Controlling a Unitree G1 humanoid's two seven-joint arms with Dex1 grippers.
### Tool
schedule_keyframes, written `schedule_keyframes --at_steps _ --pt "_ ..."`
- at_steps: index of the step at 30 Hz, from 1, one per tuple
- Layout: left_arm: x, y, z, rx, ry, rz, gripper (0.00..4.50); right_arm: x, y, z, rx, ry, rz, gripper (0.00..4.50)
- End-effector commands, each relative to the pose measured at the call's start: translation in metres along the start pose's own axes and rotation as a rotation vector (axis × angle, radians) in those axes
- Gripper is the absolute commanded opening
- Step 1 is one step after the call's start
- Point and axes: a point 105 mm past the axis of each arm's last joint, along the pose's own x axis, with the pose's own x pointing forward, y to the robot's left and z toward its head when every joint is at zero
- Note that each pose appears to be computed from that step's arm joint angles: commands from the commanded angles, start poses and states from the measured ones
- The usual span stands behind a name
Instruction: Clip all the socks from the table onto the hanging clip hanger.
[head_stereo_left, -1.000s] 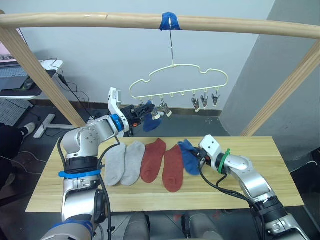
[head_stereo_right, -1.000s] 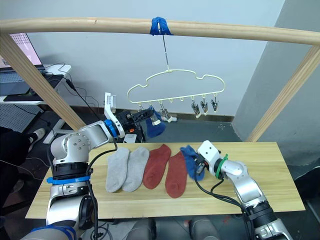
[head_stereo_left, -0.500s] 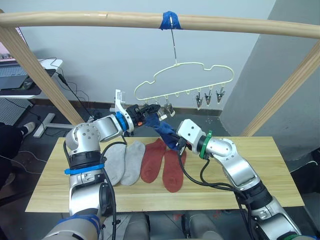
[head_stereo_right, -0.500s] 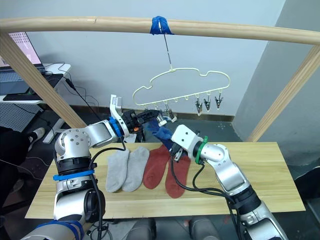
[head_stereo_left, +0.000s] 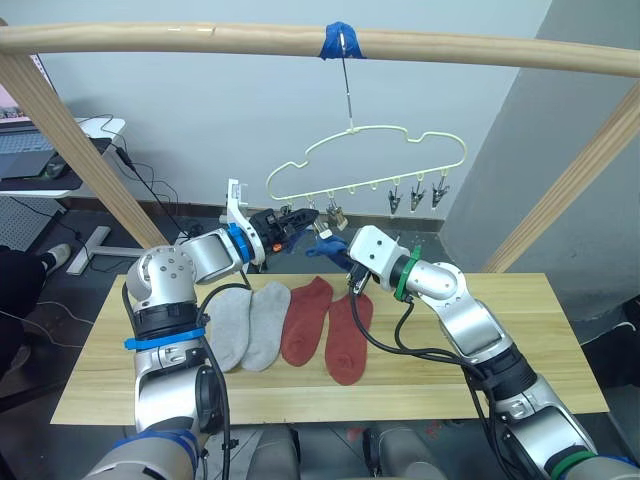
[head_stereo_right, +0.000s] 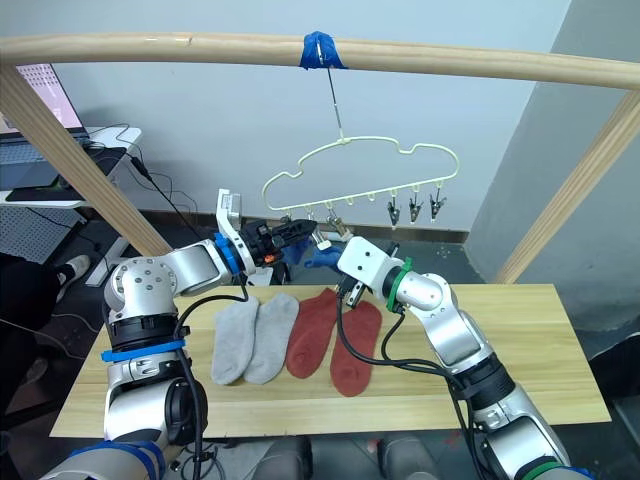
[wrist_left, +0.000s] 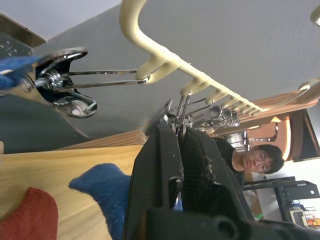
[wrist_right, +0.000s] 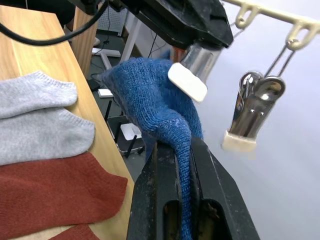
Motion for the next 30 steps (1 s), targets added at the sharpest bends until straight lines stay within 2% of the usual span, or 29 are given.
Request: schedule_keyframes --at_steps 1,14,24,26,30 --pt "-0.004 -0.002 0.005 0.011 -0.02 -0.008 0.03 -0.007 -0.007 0.016 -0.054 -0.059 -0.031 0.03" --pt "-0.001 -0.012 0.003 0.035 -0.003 -0.056 0.03 0.002 -0.013 0.025 -0.022 -0.089 -0.065 0.03" --pt "-0.002 -0.017 0.002 0.139 -0.004 -0.08 0.03 0.004 -0.023 0.023 -0.01 -0.084 -0.092 0.03" --pt "-0.003 -0.019 0.003 0.142 -0.009 -0.096 0.77 0.004 -0.022 0.023 -0.007 -0.083 -0.09 0.0" --pt "-0.005 -0.019 0.004 0.14 -0.013 -0.099 1.92 0.005 -0.021 0.023 -0.001 -0.084 -0.087 0.0"
